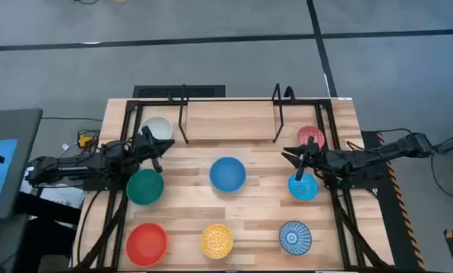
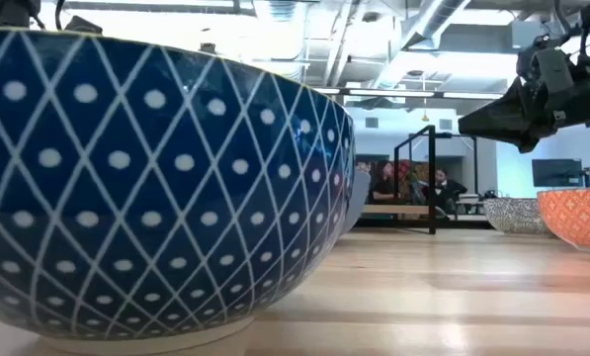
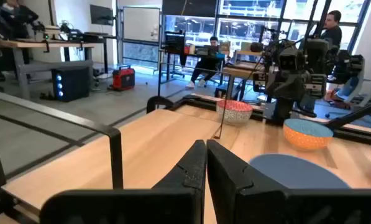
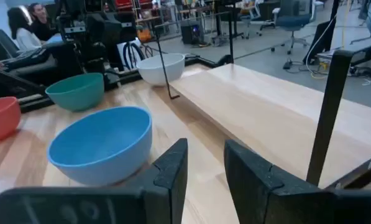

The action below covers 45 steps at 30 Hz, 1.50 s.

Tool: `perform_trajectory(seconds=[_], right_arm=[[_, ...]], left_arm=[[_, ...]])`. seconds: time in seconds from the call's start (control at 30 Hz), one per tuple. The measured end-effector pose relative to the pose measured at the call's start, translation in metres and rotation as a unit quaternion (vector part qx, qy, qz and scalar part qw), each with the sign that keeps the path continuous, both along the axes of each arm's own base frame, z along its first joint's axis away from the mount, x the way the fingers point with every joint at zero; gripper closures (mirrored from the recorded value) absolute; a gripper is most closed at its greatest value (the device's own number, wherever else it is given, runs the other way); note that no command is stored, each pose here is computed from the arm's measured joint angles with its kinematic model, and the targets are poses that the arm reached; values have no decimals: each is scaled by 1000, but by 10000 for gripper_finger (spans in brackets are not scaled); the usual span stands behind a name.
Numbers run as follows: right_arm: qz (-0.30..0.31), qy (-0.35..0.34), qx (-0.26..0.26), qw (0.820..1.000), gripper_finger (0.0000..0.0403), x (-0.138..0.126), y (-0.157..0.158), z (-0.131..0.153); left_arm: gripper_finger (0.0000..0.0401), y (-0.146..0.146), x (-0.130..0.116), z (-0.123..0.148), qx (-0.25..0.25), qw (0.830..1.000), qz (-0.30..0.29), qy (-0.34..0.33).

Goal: Place and stack bowls onto a shelf
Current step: Put the white bowl on the shelf

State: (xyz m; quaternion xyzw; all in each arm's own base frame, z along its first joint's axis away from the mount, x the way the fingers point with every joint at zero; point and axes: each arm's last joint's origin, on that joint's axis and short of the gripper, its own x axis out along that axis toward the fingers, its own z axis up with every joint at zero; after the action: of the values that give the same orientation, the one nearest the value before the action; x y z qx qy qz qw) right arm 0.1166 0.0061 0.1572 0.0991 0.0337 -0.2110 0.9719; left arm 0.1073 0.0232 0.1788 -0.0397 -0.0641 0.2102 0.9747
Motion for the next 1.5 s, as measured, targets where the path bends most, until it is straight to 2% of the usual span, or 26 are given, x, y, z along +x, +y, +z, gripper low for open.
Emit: perform_trajectory(seconds=[0.2, 0.3, 0.43, 0.53, 0.63, 0.8, 0.9, 1.03, 1.23, 1.4, 1.5], right_arm=[[-3, -44, -1, 999, 270, 1, 0, 9], [-28, -66, -27, 997, 270, 1, -1, 22], [-98, -76, -28, 992, 270, 0, -4, 44], [-126, -52, -14, 991, 270, 0, -6, 59], [-159, -21, 30, 987, 269, -2, -12, 74], [-214, 67, 95, 970, 255, -11, -23, 90], [-249, 122, 151, 949, 239, -17, -31, 94], [-300, 192, 215, 909, 213, -22, -42, 89], [-369, 247, 276, 852, 191, -23, -63, 77], [-418, 288, 303, 807, 193, -26, -85, 68], [-428, 308, 338, 779, 196, -27, -98, 61]], left_arm=[[390, -2, 1, -1, -4, 999, -32, 4], [367, -2, 1, -2, -15, 999, -32, 4], [334, -2, 1, -3, -10, 999, -36, 13], [313, -3, 1, -3, 9, 999, -47, 20], [298, -3, 2, -3, 13, 998, -59, 22], [292, -3, 2, -6, -28, 997, -62, 19], [292, -3, 2, -6, -50, 997, -60, 14], [292, -3, 2, -5, -61, 997, -57, 2], [292, -3, 1, -2, -57, 997, -54, -15], [292, -2, 1, -2, -44, 998, -45, -9], [292, -2, 1, -2, -31, 999, -32, -4]])
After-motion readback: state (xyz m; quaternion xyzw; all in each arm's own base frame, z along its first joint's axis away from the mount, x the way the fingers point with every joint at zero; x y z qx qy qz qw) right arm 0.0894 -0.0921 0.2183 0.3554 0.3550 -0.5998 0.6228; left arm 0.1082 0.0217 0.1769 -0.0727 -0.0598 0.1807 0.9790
